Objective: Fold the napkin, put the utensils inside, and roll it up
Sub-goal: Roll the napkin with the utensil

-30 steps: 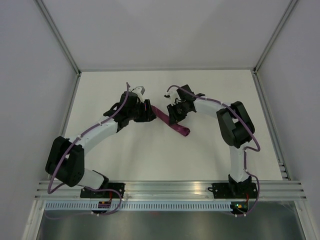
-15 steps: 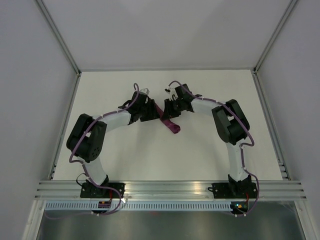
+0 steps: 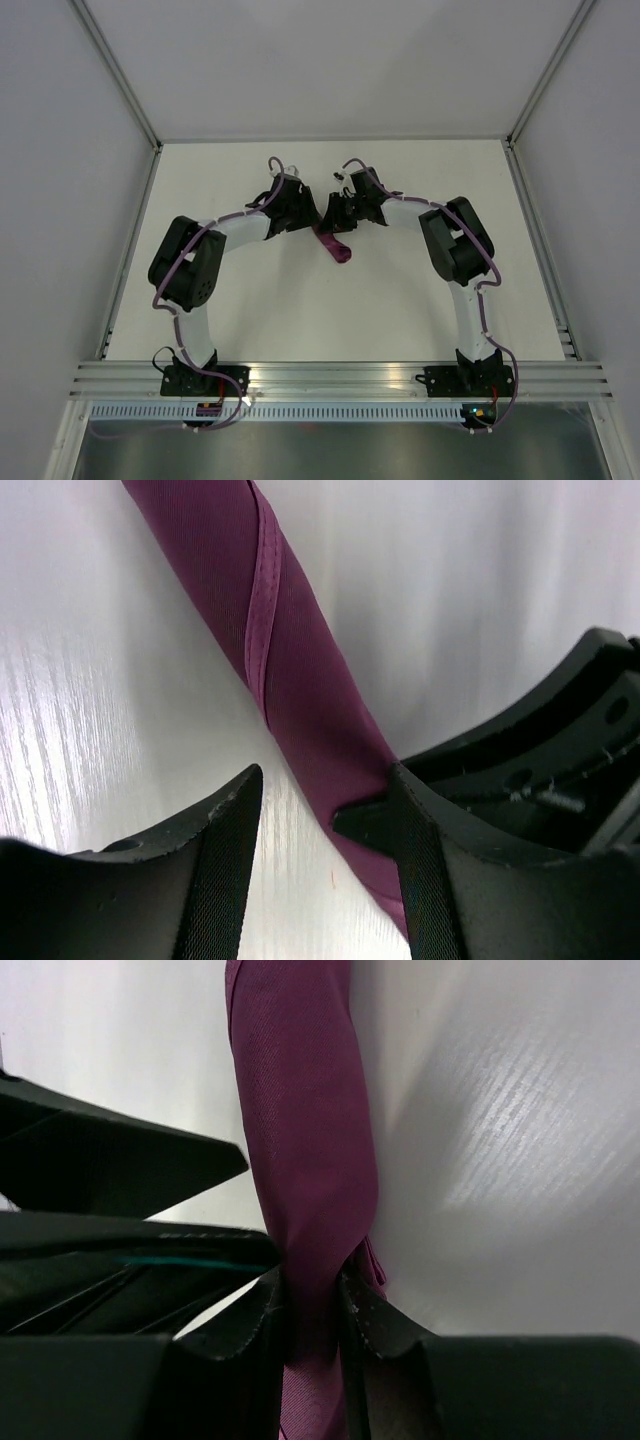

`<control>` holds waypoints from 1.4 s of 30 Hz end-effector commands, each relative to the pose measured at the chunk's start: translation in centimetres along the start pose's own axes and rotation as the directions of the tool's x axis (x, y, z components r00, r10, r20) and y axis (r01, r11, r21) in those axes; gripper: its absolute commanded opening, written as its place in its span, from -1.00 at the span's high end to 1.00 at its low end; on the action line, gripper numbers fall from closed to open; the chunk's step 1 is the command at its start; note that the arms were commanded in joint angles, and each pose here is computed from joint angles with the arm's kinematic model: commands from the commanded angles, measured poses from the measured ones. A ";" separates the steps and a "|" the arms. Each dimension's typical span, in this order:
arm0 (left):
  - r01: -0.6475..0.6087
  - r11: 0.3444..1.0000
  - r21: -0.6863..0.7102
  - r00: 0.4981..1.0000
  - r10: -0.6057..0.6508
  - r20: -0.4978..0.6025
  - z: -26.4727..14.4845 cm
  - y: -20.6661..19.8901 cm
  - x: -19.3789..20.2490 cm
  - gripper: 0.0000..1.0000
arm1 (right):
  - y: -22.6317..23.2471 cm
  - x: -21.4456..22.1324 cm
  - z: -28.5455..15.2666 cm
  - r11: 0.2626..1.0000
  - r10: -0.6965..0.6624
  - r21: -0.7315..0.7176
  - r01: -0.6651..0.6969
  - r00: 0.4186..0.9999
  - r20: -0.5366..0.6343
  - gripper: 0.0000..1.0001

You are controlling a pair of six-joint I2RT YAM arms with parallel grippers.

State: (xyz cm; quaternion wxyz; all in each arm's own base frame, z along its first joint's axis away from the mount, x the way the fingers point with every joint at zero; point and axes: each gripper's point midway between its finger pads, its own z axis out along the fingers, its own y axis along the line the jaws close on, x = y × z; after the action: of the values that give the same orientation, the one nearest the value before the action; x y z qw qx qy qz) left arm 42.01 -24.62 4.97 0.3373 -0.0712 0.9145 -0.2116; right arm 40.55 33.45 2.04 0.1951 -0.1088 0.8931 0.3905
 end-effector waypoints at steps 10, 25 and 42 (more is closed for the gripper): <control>0.071 0.994 -0.078 0.997 -0.067 0.049 2.8 0.6 -2.1 -0.06 | -1.3 3.8 2.2 0.992 0.128 0.010 -0.128 0.988 -0.087 0.42; -0.066 0.986 -0.151 0.995 0.054 -0.080 3.7 2.4 -2.4 0.38 | 2.2 0.2 0.3 0.994 0.058 -0.087 -0.063 0.996 -0.060 -0.16; -0.137 0.972 -0.191 0.984 0.111 -0.139 4.7 2.8 -2.9 0.09 | 1.0 -2.0 -2.3 0.995 0.060 -0.079 -0.062 0.998 -0.032 -0.08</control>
State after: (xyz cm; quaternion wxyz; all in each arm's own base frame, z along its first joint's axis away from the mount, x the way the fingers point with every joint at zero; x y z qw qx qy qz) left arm 46.92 -23.73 2.54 0.2850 -0.0514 0.9491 -0.1241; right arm 40.87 32.75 3.10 0.1607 -0.1020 0.8814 0.4323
